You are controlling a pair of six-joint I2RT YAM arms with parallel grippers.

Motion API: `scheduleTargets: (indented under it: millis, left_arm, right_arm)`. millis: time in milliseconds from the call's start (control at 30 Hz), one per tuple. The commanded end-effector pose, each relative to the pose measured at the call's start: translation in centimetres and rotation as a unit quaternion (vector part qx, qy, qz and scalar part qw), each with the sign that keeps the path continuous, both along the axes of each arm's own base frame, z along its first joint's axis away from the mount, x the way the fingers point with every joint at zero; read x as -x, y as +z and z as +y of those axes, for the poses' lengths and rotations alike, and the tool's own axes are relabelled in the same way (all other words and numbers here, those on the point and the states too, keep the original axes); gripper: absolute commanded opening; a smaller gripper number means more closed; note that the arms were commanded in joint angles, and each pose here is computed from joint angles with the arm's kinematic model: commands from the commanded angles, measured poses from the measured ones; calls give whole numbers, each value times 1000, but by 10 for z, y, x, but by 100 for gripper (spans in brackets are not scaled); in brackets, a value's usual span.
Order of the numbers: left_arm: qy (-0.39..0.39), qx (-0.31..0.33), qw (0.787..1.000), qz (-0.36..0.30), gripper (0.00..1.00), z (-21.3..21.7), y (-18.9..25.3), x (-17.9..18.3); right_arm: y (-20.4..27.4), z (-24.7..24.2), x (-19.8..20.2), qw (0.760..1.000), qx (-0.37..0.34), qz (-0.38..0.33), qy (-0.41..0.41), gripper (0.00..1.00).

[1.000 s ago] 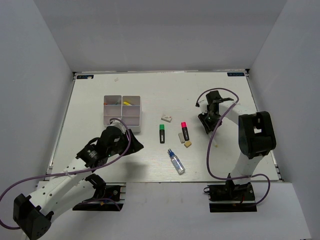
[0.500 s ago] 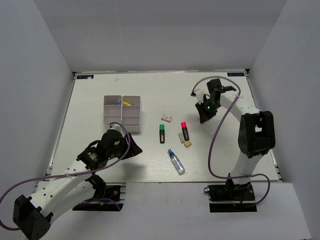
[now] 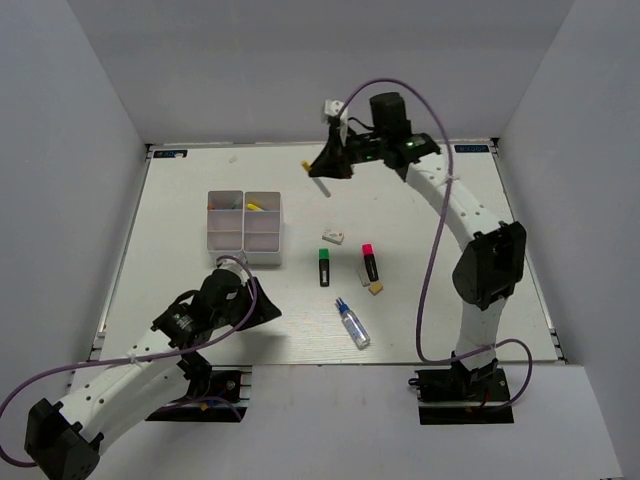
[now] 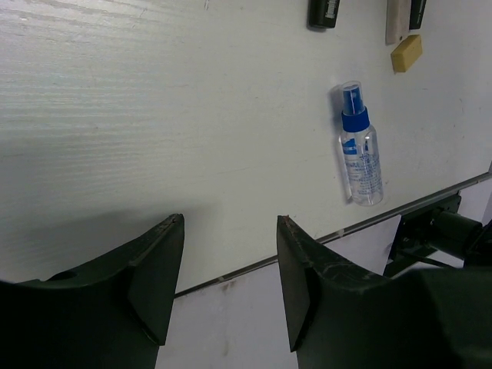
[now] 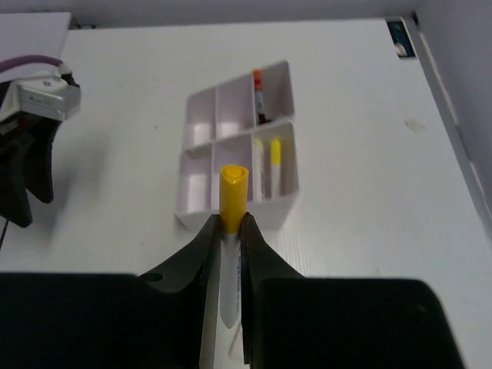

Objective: Sort the stationery into containers
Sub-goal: Place the pen in the storage box.

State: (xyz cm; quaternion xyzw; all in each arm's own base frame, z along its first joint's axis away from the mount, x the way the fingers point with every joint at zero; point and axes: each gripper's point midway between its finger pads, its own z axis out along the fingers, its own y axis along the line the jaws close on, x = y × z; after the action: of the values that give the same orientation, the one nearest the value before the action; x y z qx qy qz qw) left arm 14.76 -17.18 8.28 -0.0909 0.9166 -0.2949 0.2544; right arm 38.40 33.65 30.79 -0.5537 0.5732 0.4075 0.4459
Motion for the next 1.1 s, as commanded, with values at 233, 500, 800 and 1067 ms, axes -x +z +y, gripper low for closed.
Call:
scheduleTargets:
  millis: [233, 500, 800, 1067]
  left_arm:
    - [5, 7, 1000, 14, 61, 2, 0, 8]
    - [5, 4, 1000, 18, 61, 0, 0, 5]
    - [5, 7, 1000, 14, 61, -2, 6, 3]
    - [-3, 17, 1000, -10, 64, -10, 24, -8]
  right_arm:
    - [56, 126, 6, 968, -192, -108, 120, 0]
    - [14, 166, 0, 971, -193, -91, 111, 0]
    - [-30, 172, -20, 979, -168, -76, 83, 0]
    - [-52, 169, -27, 984, -148, -68, 71, 20]
